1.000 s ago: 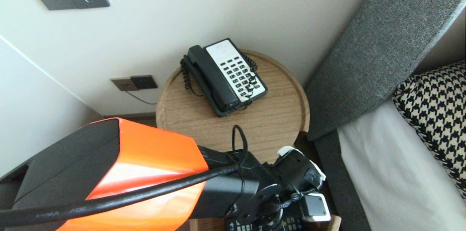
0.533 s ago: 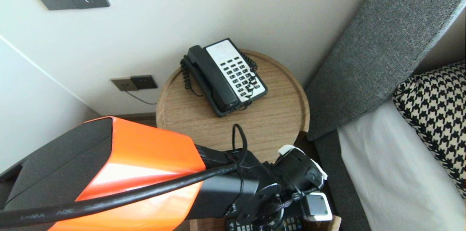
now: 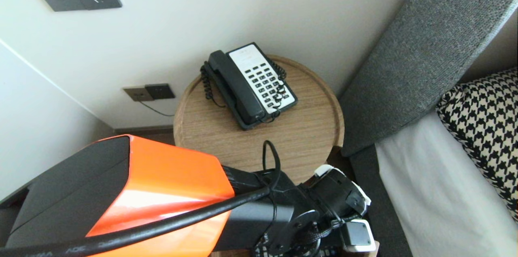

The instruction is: Take the remote control out of the drawer one by one and place them on the table

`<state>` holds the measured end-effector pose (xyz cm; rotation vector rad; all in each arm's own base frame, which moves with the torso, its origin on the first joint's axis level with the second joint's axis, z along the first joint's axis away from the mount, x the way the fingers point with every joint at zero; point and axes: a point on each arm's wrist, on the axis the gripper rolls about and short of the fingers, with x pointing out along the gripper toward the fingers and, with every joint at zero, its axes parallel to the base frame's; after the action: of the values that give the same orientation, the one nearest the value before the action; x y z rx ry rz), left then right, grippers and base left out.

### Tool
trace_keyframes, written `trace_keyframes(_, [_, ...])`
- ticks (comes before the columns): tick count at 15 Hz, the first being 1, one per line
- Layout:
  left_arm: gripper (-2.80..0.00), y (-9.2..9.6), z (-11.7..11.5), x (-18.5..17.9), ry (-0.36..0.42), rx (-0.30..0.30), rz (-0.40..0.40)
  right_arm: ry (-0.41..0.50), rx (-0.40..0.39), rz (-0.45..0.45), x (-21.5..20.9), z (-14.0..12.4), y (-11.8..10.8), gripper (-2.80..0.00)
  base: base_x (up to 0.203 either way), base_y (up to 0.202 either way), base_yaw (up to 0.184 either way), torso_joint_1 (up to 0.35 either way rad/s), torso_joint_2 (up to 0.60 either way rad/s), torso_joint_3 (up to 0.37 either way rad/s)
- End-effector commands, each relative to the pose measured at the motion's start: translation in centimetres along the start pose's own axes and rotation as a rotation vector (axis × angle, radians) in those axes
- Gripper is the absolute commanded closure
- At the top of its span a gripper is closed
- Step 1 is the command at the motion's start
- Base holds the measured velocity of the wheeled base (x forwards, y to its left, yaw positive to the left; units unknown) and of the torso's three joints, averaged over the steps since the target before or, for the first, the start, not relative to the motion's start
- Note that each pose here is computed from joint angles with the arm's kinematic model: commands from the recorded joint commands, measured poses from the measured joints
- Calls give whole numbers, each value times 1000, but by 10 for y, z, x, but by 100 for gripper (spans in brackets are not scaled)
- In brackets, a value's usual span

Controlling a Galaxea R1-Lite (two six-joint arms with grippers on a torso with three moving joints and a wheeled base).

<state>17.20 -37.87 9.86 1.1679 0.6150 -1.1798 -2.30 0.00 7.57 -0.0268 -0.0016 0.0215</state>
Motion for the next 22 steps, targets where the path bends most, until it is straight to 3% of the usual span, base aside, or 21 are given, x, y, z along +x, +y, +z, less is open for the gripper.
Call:
trace_keyframes(1, [-280, -1, -3, -1, 14, 16, -5, -5, -1, 1, 0, 0, 0, 0, 0, 0, 0, 0, 0, 0])
trace_keyframes(9, [-280, -8, -2, 9, 60, 53, -28, -5, -1, 0, 0, 0, 0, 0, 0, 0, 0, 0, 0, 0])
trace_keyframes(16, [-280, -25, 7, 22, 68, 81, -52, -5, -1, 0, 0, 0, 0, 0, 0, 0, 0, 0, 0, 0])
trace_keyframes(22, [-280, -26, 6, 21, 92, 87, -50, -5, -1, 0, 0, 0, 0, 0, 0, 0, 0, 0, 0, 0])
